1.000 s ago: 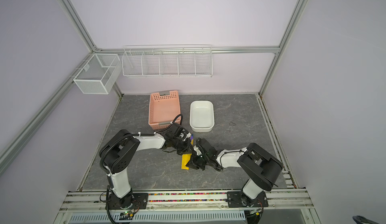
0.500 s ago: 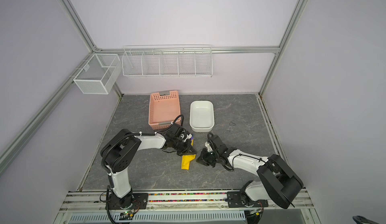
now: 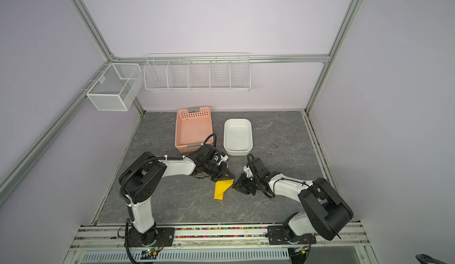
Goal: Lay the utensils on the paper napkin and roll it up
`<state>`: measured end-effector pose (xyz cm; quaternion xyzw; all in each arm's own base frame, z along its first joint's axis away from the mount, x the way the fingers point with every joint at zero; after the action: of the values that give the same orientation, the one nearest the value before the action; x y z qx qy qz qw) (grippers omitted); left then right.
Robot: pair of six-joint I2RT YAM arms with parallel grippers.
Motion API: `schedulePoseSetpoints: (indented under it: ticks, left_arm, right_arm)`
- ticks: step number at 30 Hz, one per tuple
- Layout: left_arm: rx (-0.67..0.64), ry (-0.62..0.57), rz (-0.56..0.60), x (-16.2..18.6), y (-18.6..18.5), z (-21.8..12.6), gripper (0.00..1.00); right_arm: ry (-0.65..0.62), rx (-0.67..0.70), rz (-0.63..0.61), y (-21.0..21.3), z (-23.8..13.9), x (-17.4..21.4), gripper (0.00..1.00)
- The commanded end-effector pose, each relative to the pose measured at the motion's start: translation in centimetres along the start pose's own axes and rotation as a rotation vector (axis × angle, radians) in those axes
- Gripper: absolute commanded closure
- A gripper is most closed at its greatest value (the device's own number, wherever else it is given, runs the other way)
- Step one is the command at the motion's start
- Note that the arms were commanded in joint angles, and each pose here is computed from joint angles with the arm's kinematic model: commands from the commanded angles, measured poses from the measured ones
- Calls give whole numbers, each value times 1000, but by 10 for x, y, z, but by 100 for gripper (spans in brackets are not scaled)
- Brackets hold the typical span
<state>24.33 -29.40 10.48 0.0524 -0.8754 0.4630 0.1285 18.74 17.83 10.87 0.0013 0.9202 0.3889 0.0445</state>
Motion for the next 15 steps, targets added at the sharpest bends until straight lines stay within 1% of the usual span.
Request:
schedulePoseSetpoints:
  ticks: [1,4,11,15]
  left_arm:
    - [16,17,-11,0,3,6,100]
    - [13,17,-15,0,5,7,100]
    - [10,19,-19,0,7,8,100]
    - [8,17,-20,0,7,8,100]
  right_arm:
    - [-24,-61,-24,9,1,-9,72]
    - [-25,-73,-24,10,2,-10,69]
    - [-25,-90,-29,8,3,-7,68]
    - [-23,-99,-36,10,3,-5,69]
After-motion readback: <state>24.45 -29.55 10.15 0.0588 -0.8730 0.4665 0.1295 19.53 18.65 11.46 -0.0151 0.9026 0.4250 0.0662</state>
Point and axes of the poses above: each gripper's point midway between its finger pads, its own z axis out along the fingers, its own y axis along the line the jaws close on, x = y × z, the point moved 10 cm from there along -z, back along the fingers, and after that the axes turned 14 degrees about -z, right-handed, at the moved point
